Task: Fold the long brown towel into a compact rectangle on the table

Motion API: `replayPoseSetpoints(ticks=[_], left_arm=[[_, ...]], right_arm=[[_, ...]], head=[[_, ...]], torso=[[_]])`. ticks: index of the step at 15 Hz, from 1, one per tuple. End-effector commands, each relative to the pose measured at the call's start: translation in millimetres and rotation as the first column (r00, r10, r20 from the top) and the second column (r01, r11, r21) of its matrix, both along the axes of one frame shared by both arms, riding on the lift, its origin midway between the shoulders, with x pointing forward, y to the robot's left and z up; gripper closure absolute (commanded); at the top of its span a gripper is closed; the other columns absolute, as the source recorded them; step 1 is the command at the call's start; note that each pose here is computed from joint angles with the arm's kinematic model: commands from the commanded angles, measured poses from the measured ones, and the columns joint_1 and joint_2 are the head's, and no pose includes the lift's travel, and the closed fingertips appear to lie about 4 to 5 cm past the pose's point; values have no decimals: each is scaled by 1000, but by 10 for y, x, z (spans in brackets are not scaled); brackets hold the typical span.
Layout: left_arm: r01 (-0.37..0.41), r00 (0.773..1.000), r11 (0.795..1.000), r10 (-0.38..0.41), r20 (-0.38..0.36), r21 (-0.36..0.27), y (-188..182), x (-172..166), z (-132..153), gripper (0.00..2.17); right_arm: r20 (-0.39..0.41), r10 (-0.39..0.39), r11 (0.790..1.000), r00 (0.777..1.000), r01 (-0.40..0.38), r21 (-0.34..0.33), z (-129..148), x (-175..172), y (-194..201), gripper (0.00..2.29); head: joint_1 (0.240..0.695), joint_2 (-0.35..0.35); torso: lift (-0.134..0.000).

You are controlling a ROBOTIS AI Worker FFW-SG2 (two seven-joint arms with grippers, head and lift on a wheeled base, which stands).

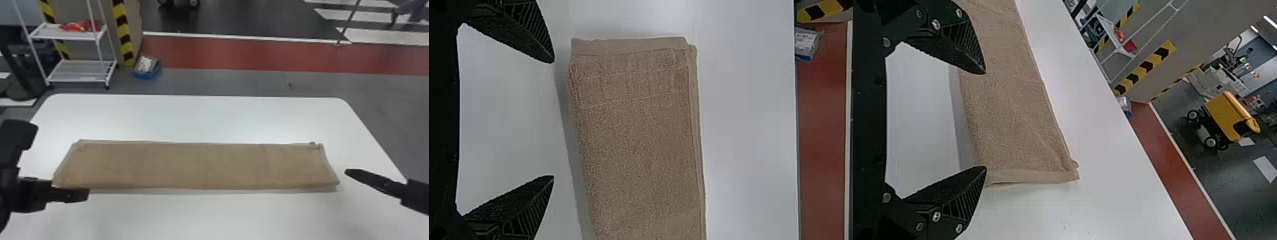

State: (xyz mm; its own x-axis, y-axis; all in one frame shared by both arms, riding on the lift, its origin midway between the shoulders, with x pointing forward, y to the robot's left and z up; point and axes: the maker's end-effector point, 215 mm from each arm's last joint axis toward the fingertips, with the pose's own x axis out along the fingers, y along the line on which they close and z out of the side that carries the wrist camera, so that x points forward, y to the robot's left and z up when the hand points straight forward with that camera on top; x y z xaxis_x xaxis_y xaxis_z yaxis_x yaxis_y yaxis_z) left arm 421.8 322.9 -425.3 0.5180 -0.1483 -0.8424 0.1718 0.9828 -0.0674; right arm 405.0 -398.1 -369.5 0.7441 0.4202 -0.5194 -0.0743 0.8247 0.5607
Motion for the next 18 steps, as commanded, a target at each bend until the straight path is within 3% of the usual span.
replayPoseSetpoints(ticks=[1, 18], left_arm=[[0, 1000, 1000, 0, 0, 1, 0, -18, 1, 49], [7, 1000, 1000, -7, 14, 8, -23, -33, 51, 53]], right_arm=[[-5, 0, 1000, 1000, 0, 3, -22, -24, -2, 235], [-16, -10, 1000, 1000, 11, 11, -71, -111, -41, 232]], head=[[695, -103], [695, -110]], torso=[[-123], [-123]])
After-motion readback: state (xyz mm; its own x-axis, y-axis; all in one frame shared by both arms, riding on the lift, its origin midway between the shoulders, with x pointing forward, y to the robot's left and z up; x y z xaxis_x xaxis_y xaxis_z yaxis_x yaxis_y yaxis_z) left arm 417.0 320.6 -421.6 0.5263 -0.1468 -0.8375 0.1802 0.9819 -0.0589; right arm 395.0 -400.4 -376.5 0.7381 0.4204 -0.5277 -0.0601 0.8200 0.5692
